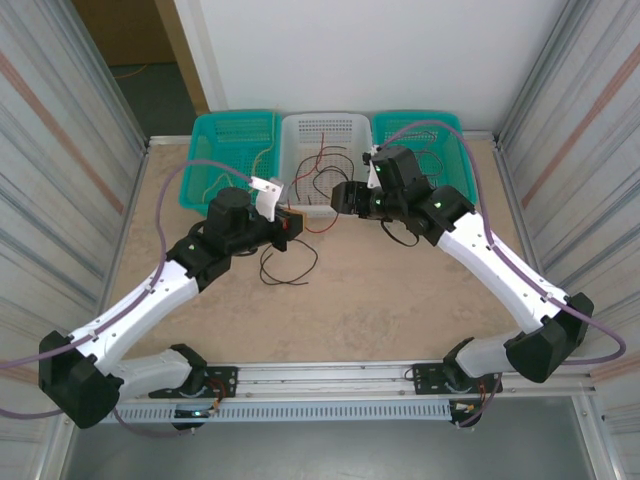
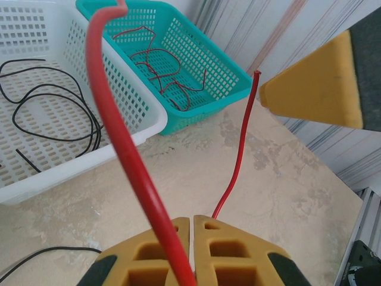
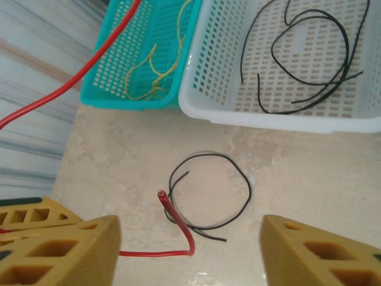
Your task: Untangle the cables
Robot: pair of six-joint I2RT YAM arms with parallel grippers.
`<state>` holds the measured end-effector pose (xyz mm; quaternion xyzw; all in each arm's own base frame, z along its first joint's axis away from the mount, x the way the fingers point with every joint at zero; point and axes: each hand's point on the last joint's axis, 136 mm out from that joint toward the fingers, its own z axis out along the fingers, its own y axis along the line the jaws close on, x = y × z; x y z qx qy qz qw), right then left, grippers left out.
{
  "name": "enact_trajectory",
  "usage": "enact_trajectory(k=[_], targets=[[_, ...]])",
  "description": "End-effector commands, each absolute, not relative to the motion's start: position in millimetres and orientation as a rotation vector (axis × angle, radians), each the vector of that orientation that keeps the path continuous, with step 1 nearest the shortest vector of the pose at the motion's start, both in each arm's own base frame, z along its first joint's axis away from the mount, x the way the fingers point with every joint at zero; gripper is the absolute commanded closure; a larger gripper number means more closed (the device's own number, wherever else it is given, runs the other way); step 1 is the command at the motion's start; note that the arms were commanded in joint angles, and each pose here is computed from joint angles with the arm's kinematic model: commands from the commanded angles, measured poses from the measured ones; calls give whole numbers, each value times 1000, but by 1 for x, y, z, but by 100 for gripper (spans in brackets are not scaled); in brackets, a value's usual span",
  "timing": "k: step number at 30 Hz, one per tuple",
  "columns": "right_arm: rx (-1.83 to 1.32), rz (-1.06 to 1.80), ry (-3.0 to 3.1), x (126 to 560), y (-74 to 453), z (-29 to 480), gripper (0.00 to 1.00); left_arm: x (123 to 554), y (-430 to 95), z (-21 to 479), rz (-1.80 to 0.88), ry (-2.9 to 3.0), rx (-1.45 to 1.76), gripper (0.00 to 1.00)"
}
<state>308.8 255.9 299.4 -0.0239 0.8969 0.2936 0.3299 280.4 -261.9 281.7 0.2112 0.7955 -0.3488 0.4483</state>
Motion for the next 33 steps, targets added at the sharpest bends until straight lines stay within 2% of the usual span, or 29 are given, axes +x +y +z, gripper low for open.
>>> enact_trajectory(k=[1, 4, 7, 9, 11, 13, 22, 26, 29, 30, 31, 33], targets=[[-67, 737, 2358, 309, 254, 293, 50, 282, -260, 304, -900, 1906, 489, 100], [-55, 761, 2368, 310, 257, 287, 59, 283, -261, 316, -918, 1864, 480, 100], [-36, 811, 2374, 310, 260, 284, 60, 284, -260, 324, -927, 1837, 465, 100], [-28, 846, 2372, 310, 263, 282, 58, 285, -260, 326, -930, 1831, 464, 100], [-25, 866, 2371, 310, 265, 281, 47, 285, -261, 326, -935, 1831, 467, 100], [-20, 873, 2370, 310, 266, 280, 46, 285, -261, 325, -938, 1831, 468, 100], [63, 952, 2366, 321, 257, 273, 82, 284, -256, 325, -946, 1825, 451, 100], [96, 1009, 2355, 325, 256, 272, 84, 286, -254, 326, -950, 1820, 438, 100], [105, 1090, 2328, 325, 261, 277, 98, 287, -253, 326, -946, 1818, 424, 100], [110, 1119, 2310, 325, 262, 280, 98, 287, -253, 325, -948, 1817, 422, 100], [116, 1141, 2293, 325, 263, 283, 94, 287, -253, 324, -951, 1820, 422, 100], [114, 1166, 2273, 324, 265, 287, 82, 288, -253, 323, -946, 1826, 421, 100]])
